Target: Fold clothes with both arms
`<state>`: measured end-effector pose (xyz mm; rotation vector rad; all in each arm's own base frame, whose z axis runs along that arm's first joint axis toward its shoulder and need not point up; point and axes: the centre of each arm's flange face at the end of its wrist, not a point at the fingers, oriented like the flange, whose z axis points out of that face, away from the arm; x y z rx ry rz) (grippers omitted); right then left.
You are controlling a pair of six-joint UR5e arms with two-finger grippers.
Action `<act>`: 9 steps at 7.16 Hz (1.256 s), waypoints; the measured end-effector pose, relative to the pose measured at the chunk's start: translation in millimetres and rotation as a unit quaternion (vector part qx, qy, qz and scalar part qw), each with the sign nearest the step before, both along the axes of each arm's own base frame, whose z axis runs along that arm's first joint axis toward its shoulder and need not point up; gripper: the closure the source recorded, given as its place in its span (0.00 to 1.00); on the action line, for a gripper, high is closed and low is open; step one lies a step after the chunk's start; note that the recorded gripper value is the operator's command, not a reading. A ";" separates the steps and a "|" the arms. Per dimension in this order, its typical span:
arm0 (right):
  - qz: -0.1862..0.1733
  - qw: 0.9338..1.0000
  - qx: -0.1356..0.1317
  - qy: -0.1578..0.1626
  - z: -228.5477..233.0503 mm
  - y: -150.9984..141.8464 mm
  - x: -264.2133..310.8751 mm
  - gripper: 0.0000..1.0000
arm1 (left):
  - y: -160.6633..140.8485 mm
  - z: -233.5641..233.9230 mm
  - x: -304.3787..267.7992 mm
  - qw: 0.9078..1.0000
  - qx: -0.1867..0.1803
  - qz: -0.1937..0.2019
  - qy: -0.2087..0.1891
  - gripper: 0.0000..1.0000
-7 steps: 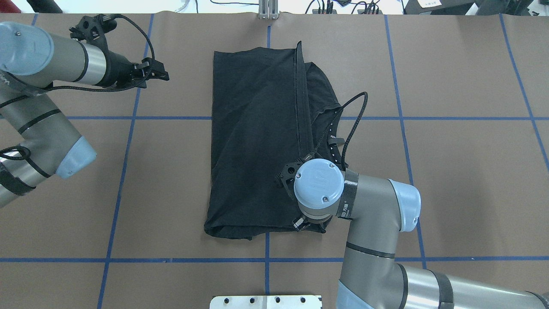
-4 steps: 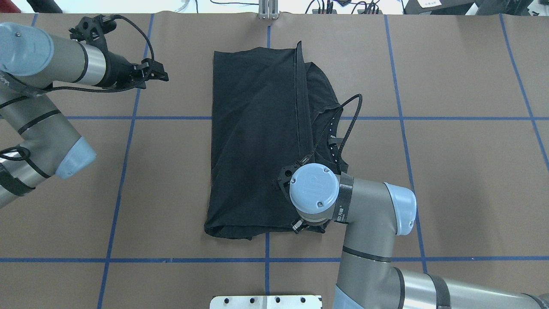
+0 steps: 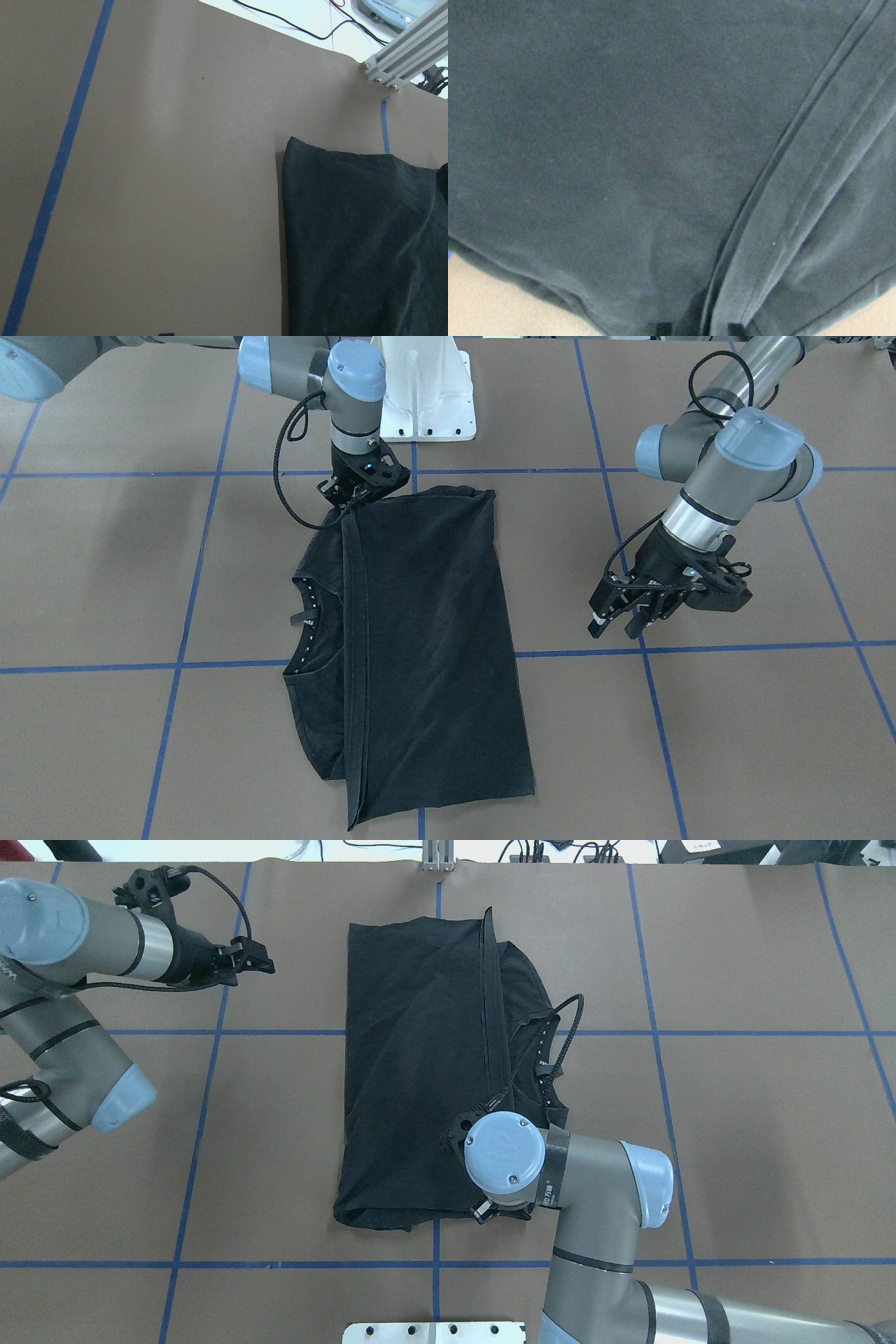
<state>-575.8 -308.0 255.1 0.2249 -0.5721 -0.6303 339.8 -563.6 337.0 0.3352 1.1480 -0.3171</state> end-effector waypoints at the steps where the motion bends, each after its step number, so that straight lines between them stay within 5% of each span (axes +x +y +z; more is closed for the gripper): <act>1: 0.001 1.000 0.000 0.004 0.6 0.7 -0.1 1.00 | -0.1 0.2 0.1 1.000 0.000 0.000 0.000 0.24; 5: 0.016 0.999 -0.009 0.029 -1.0 -6.8 25.2 1.00 | 1.0 -0.6 -0.7 1.000 0.000 0.000 0.001 0.24; 8: 0.076 0.994 -0.066 0.051 36.0 31.5 34.8 1.00 | 1.3 -1.0 -1.2 1.000 0.001 -0.001 0.001 0.24; 9: 0.095 0.991 -0.080 0.052 38.7 39.9 32.6 0.81 | 1.3 -0.7 -1.3 1.000 0.000 -0.002 0.001 0.24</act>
